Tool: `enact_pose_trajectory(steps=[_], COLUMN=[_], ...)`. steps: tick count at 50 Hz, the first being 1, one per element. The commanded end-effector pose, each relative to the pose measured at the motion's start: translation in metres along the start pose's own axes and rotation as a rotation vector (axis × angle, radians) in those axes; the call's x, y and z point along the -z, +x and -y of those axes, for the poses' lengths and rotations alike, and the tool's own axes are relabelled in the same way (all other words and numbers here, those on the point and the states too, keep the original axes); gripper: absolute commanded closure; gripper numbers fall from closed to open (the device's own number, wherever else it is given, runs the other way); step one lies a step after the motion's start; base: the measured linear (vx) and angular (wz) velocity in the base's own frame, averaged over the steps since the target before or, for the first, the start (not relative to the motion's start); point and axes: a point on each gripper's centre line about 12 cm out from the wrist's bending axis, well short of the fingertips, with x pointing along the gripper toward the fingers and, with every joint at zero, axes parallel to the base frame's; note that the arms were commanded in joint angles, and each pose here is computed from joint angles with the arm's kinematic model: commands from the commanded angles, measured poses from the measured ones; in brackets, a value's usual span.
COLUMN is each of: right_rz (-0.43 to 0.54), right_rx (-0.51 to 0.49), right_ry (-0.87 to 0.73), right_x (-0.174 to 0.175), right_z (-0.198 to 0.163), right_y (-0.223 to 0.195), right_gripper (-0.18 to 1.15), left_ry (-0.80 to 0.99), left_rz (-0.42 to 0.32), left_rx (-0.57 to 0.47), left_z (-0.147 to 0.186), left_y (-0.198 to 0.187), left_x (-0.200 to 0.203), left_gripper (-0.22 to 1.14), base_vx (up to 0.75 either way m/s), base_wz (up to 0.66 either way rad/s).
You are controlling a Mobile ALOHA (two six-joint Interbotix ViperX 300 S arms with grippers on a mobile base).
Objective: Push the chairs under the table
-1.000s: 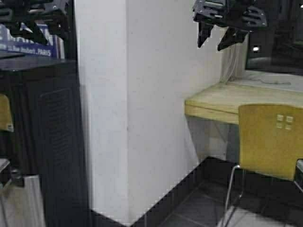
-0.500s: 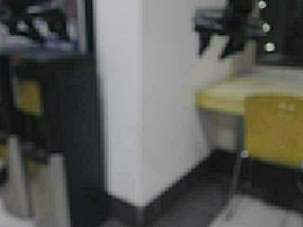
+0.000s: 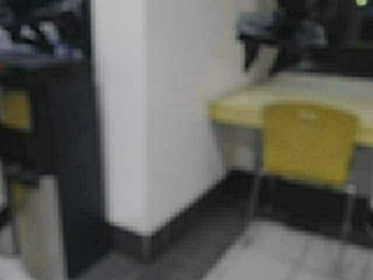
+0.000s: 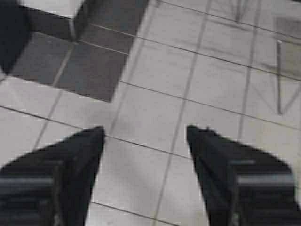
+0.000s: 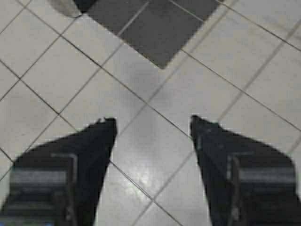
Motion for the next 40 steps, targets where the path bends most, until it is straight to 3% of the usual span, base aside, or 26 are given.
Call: enact_pose_trajectory(steps=[1,21,40], right_rz=[0.068,0.172,0.195], right_rx=[-0.011,-0.029,-0.030], right_ry=[0.004,-0.013,-0.019], right_x=[-0.020,-0.040,-0.044], right_z=[-0.003,-0.007,-0.007], right_y=[-0.020,-0.061,-0.070], right_gripper=[0.11,0.11,0.11], left_ry=[0.002,-0.025,-0.028], left_rz=[0.029,0.005,0.005], left_rx=[0.002,0.016,0.015], left_z=[0.001,0.003,0.003], left_y=[-0.002,-0.007,-0.005], left_x=[-0.010,-0.008,-0.010], left_gripper=[0.02,0.02,0.02], base_vx=[-0.21,-0.19,-0.19], base_wz=[-0.40,-0.55,-0.55])
